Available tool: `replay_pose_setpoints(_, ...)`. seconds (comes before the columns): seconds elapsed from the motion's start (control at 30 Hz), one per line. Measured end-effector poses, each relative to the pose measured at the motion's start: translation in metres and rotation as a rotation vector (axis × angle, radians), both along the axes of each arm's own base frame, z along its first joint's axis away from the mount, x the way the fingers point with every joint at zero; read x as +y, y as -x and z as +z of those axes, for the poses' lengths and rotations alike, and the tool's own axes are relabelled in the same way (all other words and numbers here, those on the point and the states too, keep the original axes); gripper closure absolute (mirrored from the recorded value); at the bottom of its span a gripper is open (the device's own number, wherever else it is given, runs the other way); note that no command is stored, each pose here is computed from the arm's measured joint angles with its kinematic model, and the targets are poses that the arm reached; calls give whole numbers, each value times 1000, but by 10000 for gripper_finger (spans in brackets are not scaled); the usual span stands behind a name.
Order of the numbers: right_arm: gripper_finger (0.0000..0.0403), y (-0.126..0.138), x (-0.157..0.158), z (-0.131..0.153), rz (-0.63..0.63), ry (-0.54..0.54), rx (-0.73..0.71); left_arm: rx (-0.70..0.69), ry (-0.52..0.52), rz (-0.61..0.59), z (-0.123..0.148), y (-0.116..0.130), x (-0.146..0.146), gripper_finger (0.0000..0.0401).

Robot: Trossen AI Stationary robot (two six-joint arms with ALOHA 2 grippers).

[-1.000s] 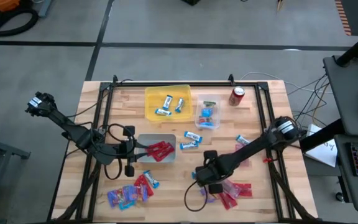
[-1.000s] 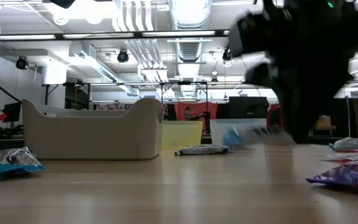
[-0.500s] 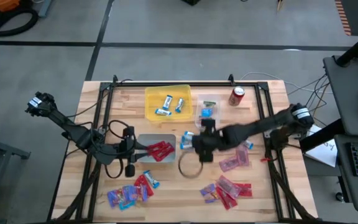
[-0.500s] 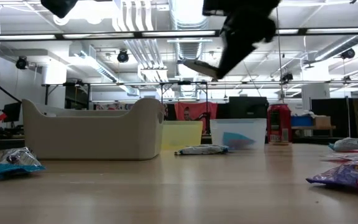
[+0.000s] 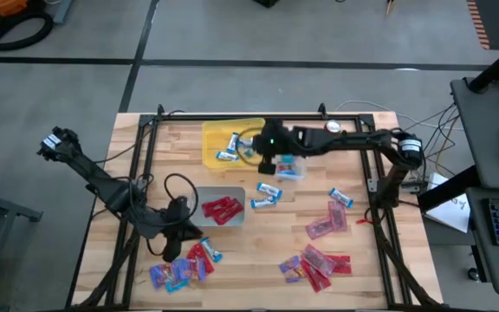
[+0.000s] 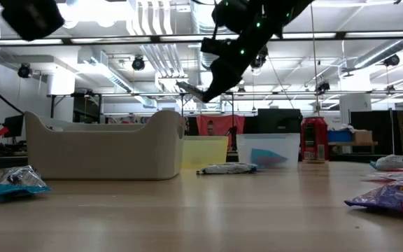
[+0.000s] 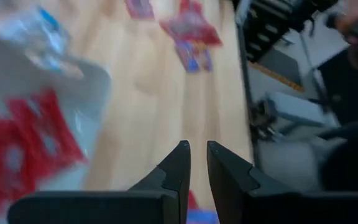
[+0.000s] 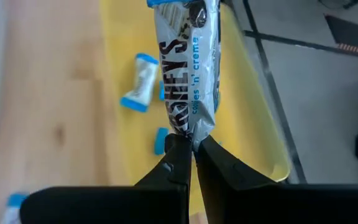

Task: Sort candy
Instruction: Put the white candy into the yellow bin, then put the blue candy into the transparent bin

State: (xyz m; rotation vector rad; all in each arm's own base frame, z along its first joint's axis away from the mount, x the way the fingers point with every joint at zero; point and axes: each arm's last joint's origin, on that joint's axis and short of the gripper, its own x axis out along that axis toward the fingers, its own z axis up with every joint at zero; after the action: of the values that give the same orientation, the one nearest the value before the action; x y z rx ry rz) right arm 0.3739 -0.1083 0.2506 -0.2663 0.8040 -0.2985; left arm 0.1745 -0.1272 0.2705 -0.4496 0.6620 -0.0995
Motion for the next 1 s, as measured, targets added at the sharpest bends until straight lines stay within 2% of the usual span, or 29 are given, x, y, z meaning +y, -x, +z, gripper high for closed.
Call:
replay_pose_setpoints(0.23,390,2,-32,-10,-67,-16,-22,207,110,-30,-17,13,-20,363)
replay_pose_setpoints(0.43,390,-2,-35,-16,-47,9,-11,337,172,-75,-30,20,-41,363)
replay_pose_setpoints(0.57,382,-4,-34,-16,-43,13,-24,417,205,-65,-39,24,-51,363)
replay_pose_setpoints(0.77,315,-4,-34,-16,-67,-11,-37,537,269,38,-49,24,-55,351)
replay_pose_setpoints(1.0,242,-4,-34,-17,-88,-26,-46,679,288,75,-62,25,-59,306)
